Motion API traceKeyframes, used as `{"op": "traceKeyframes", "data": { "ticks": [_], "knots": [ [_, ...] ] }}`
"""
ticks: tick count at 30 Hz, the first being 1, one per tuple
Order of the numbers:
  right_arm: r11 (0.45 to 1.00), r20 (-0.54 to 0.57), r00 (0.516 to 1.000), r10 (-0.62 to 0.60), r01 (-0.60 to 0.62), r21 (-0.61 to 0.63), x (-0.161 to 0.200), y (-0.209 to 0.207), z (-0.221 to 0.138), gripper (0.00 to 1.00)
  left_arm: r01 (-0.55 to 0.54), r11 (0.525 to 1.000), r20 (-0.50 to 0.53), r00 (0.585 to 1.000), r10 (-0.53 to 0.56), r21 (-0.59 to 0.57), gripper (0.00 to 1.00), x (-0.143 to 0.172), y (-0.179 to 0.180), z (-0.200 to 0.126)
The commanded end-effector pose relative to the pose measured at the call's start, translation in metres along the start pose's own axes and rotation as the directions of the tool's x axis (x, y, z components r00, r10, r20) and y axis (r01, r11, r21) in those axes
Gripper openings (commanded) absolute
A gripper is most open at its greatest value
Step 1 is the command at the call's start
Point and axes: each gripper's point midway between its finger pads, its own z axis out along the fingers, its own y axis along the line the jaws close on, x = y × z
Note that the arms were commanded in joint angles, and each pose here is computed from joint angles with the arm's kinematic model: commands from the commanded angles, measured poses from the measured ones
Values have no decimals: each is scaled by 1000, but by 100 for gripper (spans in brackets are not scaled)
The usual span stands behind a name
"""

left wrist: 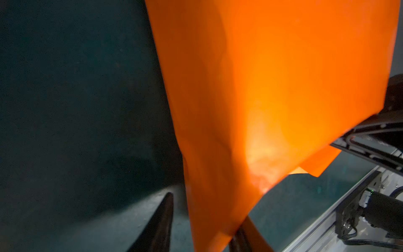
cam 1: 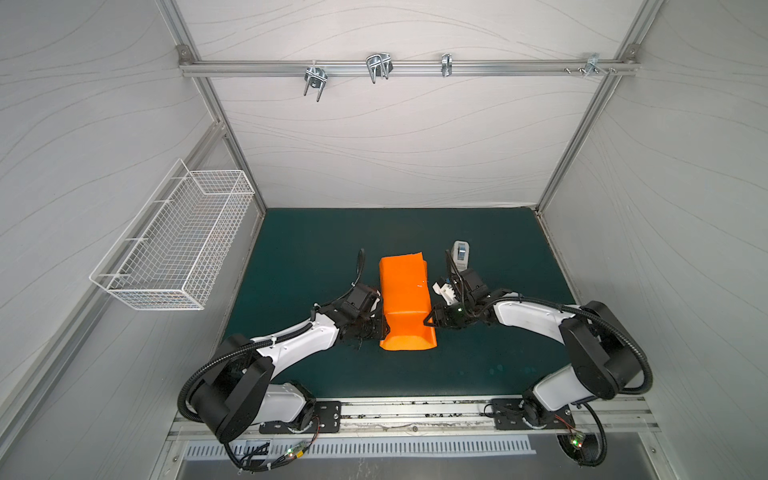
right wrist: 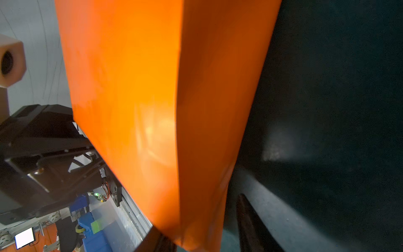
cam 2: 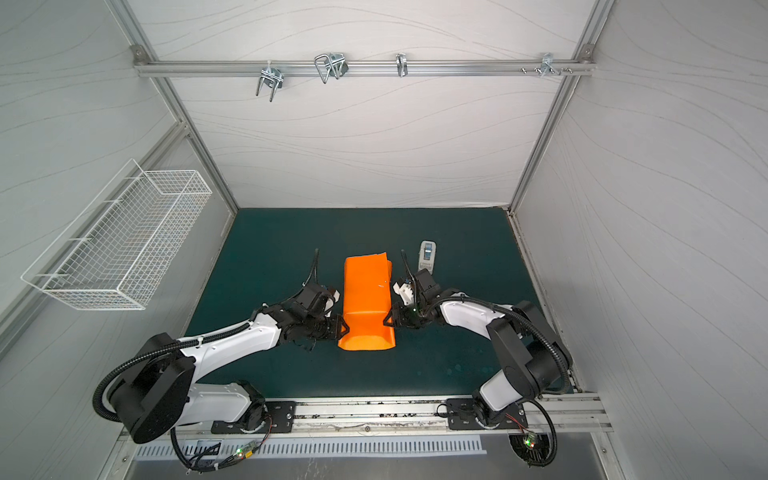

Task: Wrap a gift box in wrapping paper
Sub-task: Fold the third fold of the wrapping paper on the gift box.

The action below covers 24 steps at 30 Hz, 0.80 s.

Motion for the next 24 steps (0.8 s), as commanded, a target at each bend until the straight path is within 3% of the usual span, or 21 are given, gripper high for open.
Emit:
{"op": "traceKeyframes", "data": {
  "ticks": [1, 8, 10, 13, 19, 24],
  "knots": [
    [1000, -3, 1000, 7, -7, 13, 4, -2, 2, 41, 4, 999, 31, 999, -6, 44, 35, -8, -9, 1],
    [999, -1, 1000, 25, -25, 29, 6, -2, 2, 41, 16, 999, 28, 999, -17, 44, 25, -8, -10, 3],
    [997, 7, 999, 43, -43, 58, 7, -4, 0, 46, 13, 999, 30, 999, -14, 33, 30, -8, -10, 2],
    [993, 24, 998, 59, -61, 102, 9, -7, -3, 47, 9, 1000, 40, 999, -9, -4, 40, -9, -7, 0],
    [984, 72, 996, 58, -69, 162, 7, -6, -10, 36, 1, 1000, 59, 998, 0, -12, 42, -12, -7, -4],
    [982, 69, 996, 61, -72, 172, 7, -5, -8, 32, -10, 1000, 60, 998, 10, 2, 36, -15, -14, -4]
  ]
}}
